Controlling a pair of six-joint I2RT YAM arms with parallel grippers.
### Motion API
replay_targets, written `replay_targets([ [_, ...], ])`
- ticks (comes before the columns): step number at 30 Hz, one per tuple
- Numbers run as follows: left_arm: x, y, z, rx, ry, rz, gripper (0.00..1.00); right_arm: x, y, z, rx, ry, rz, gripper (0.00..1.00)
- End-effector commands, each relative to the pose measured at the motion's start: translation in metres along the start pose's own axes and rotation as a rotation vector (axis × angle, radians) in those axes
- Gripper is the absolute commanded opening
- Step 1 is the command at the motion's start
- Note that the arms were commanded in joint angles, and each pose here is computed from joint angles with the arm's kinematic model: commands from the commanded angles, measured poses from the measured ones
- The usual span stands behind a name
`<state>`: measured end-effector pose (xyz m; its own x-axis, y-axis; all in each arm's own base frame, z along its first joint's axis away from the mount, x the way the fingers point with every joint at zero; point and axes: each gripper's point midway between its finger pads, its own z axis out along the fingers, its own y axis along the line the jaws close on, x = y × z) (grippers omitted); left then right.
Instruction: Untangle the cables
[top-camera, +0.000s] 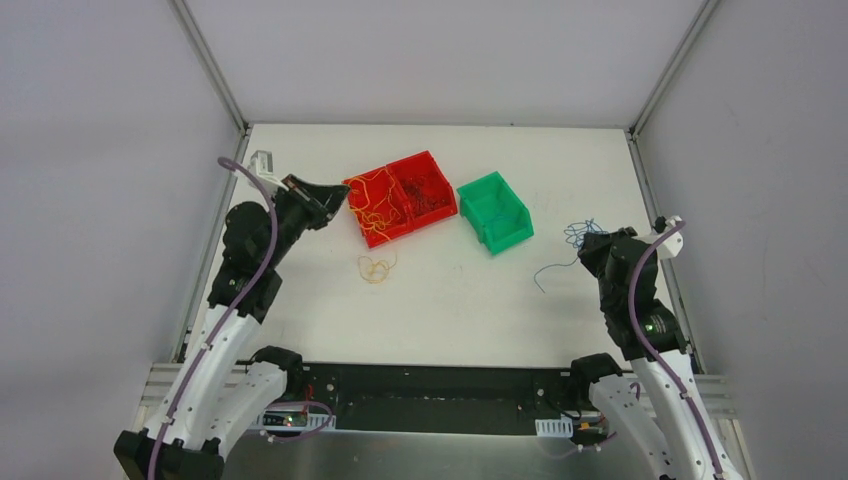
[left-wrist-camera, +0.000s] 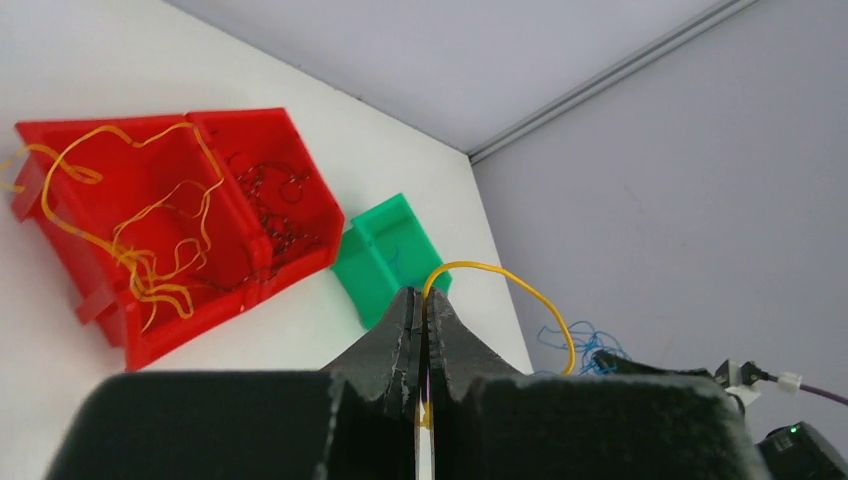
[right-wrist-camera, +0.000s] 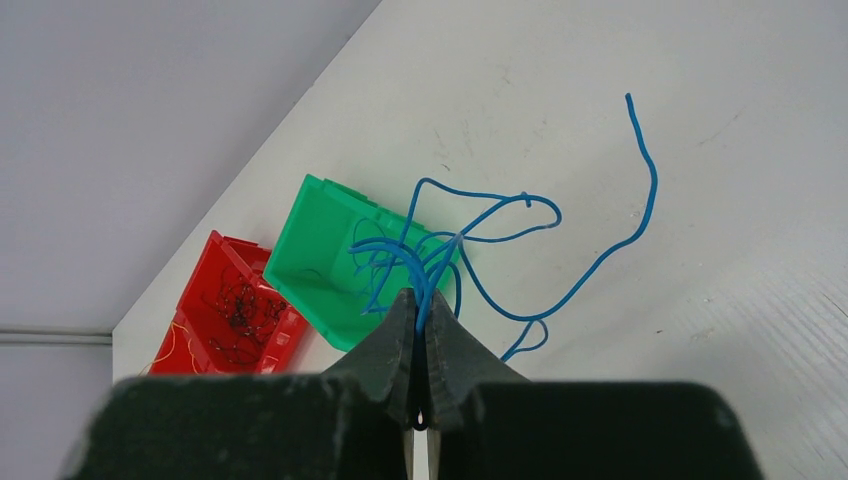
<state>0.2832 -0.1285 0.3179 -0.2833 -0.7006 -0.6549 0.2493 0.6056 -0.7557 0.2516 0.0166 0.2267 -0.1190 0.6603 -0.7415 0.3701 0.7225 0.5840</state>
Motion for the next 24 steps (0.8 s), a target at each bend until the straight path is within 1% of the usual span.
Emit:
replay_targets([
  [1, -0.039, -0.051, 0.013, 0.085, -0.019, 0.041, 0.0, -0.009, 0.01, -0.001, -0.04, -0.027, 0.007, 0.0],
  [5, -0.06, -0.059, 0.029, 0.047, -0.042, 0.083, 0.0, -0.01, 0.011, -0.002, -0.041, -0.031, 0.008, 0.0],
  [7, -0.066, -0.057, 0.041, 0.023, -0.051, 0.093, 0.0, -0.01, 0.011, -0.001, -0.043, -0.028, 0.008, 0.0],
  [11, -0.07, -0.053, 0.072, -0.004, -0.026, 0.112, 0.0, -0.009, 0.012, 0.0, -0.043, -0.023, 0.007, 0.0],
  [13, -0.072, -0.06, 0.089, 0.013, 0.001, 0.119, 0.0, -0.009, 0.012, 0.0, -0.042, -0.022, 0.007, 0.0],
  [16, -0.082, -0.069, 0.108, 0.025, 0.006, 0.12, 0.0, -0.008, 0.011, 0.0, -0.04, -0.02, 0.005, 0.0],
  [19, -0.09, -0.065, 0.119, -0.005, -0.019, 0.144, 0.0, -0.008, 0.011, 0.0, -0.041, -0.019, 0.006, 0.0],
  [24, -0.1, -0.047, 0.125, -0.078, -0.067, 0.249, 0.0, -0.005, 0.013, 0.001, -0.051, -0.01, 0.009, 0.0],
])
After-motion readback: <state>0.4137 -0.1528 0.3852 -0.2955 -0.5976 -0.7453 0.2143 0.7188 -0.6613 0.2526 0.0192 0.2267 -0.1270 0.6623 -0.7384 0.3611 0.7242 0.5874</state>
